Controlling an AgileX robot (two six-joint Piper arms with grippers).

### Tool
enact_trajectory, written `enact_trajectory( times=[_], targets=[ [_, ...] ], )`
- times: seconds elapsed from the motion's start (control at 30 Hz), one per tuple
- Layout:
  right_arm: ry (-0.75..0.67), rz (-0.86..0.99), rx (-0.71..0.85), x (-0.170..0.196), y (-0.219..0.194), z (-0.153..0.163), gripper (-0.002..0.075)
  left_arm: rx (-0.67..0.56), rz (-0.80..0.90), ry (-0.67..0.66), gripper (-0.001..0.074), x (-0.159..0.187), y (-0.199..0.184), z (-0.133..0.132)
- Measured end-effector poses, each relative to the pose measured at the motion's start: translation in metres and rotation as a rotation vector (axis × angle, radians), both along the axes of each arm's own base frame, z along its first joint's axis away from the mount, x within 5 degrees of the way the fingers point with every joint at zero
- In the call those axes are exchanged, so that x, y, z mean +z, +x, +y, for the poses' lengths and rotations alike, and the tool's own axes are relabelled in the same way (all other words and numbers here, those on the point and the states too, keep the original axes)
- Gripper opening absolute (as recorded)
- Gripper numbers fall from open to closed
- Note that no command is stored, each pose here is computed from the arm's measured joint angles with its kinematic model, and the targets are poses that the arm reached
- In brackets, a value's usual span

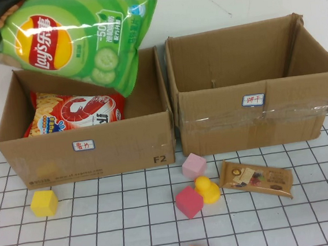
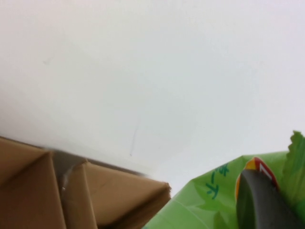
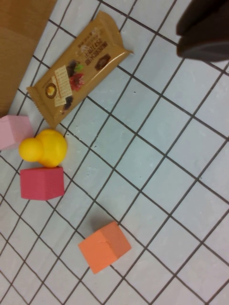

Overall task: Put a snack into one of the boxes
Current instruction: Place the potato chip in the potato chip box

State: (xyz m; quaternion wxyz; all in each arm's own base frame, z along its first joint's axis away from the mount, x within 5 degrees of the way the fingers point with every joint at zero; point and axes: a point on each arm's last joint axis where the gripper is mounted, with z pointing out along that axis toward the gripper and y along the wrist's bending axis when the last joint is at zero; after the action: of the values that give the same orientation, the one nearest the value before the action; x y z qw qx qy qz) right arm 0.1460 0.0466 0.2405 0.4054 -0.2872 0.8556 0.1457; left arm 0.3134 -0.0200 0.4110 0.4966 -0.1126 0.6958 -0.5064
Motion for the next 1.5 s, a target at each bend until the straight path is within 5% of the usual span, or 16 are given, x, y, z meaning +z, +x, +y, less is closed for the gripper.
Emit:
enact_trajectory(
  times=[0.6,1.3,1.43,1.5],
  targets=[
    [-0.014,-0.011,0.015,0.0,0.0,0.0,-0.0001,0.145,0.107,0.078,0.0005,-0.051,0.055,0.011],
    [-0.034,-0.026,0.039,0.0,0.0,0.0,-0.0001,0.198,0.323,-0.053,0.0011,-0.11,0.11,0.019],
    [-0.042,-0.031,0.05,0.0,0.0,0.0,-0.0001,0.198,0.325,-0.04,0.0152,-0.114,0.112,0.018],
    [-0.044,-0.032,0.054,0.0,-0.001,0.0,-0.0001,0.202,0.314,-0.015,0.0298,-0.115,0.113,0.019]
  ],
)
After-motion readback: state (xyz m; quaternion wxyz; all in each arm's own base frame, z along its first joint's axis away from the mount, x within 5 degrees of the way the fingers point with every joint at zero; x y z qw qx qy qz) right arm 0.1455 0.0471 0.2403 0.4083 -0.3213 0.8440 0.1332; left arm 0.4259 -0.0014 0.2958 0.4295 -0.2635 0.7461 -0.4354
